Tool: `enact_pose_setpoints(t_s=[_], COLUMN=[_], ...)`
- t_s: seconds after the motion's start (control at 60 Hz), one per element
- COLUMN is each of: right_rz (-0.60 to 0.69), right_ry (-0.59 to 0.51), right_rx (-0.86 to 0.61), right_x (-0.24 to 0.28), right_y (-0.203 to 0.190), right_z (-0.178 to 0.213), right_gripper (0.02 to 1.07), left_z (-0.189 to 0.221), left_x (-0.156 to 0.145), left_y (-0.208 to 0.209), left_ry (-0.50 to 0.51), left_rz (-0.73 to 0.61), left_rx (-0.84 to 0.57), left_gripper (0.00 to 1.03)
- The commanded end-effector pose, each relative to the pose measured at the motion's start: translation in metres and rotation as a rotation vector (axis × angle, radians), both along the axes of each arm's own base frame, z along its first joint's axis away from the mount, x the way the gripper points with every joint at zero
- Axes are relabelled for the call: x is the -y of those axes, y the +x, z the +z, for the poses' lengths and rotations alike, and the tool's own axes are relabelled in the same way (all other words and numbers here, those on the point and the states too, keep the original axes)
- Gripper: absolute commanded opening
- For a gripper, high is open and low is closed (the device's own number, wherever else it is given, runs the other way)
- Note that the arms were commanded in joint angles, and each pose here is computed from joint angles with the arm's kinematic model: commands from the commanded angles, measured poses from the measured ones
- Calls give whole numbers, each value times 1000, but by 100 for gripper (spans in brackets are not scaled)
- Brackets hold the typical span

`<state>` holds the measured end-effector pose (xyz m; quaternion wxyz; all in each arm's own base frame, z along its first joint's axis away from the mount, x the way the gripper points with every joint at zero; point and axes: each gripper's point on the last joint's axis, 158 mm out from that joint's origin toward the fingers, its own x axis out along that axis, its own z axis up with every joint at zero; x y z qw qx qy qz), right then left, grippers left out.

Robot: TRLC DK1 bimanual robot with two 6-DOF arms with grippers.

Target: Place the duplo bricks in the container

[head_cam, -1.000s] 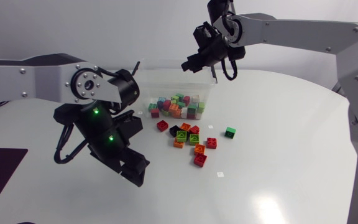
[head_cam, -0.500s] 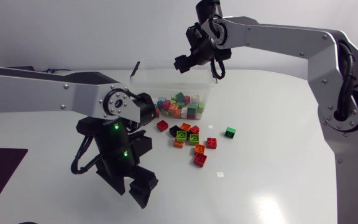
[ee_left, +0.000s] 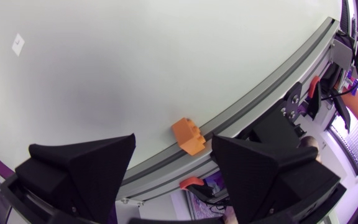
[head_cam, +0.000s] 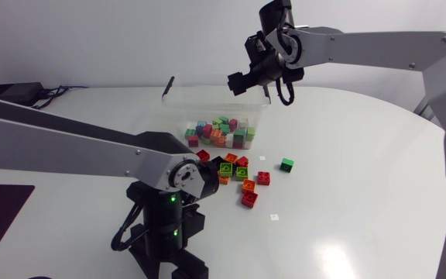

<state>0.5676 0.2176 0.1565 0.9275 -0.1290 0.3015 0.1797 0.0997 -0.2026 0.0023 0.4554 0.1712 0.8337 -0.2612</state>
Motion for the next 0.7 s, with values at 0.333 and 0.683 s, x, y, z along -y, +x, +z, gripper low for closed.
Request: enact_pose_setpoints(t_s=[0.333,0.683], right_rz=[-65,-89], right_ry=[20,23], right_rx=[30,53], right_x=[43,72], right_y=[-27,-49], right_z=[23,32], right_gripper=[102,102], left_z=[-16,-22], left_x=[-10,-12], left_y=[-31,-47], left_ry=[103,138], left_rz=[26,1], left_rx=[-138,-191], left_gripper=[81,72])
